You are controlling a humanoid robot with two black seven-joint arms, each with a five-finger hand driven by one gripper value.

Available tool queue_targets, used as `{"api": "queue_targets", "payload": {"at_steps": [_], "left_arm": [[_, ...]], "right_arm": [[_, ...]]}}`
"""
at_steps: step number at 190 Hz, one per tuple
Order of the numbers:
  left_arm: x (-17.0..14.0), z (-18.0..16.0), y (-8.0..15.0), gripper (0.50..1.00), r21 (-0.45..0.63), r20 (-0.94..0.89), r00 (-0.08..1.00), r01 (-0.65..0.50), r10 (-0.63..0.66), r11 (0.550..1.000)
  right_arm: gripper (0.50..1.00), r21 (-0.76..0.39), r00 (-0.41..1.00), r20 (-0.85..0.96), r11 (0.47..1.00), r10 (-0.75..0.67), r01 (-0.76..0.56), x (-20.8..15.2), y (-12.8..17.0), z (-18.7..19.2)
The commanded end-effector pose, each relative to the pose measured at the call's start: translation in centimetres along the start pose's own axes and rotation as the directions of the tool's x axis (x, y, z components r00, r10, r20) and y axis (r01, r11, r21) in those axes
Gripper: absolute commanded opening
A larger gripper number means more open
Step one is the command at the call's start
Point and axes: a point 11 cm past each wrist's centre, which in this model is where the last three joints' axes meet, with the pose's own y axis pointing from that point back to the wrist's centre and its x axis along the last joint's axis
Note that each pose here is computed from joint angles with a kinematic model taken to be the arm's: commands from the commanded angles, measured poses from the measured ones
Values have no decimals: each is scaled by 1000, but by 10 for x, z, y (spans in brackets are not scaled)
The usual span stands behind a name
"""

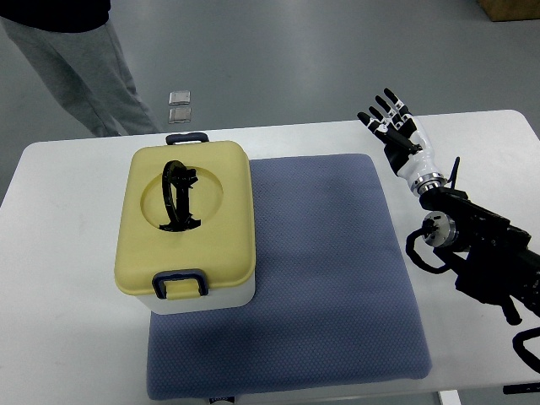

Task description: Open white storage box with right hand

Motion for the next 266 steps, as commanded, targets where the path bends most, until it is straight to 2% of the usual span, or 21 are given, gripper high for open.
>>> {"api": "queue_targets", "payload": {"at_steps": [1, 202, 230, 266], "left_arm": [[1, 0, 0, 1000, 1, 4, 1000, -3, 3, 1000], [2, 4, 0, 1000, -6, 2, 1000, -13, 13, 1000], [2, 4, 0, 1000, -6, 2, 1000, -13, 13, 1000], [2, 4, 0, 1000, -6, 2, 1000, -13, 13, 1000]], "right_arm": [[930, 0, 1000, 2, 1000, -2, 2, -1, 0, 0], [930, 9, 1000, -5, 1000, 1, -1, 1, -2, -5], [930, 26, 1000, -14, 1000, -6, 6, 5, -5, -17], [930, 67, 997, -43, 995, -64, 67, -15, -24, -43]]}}
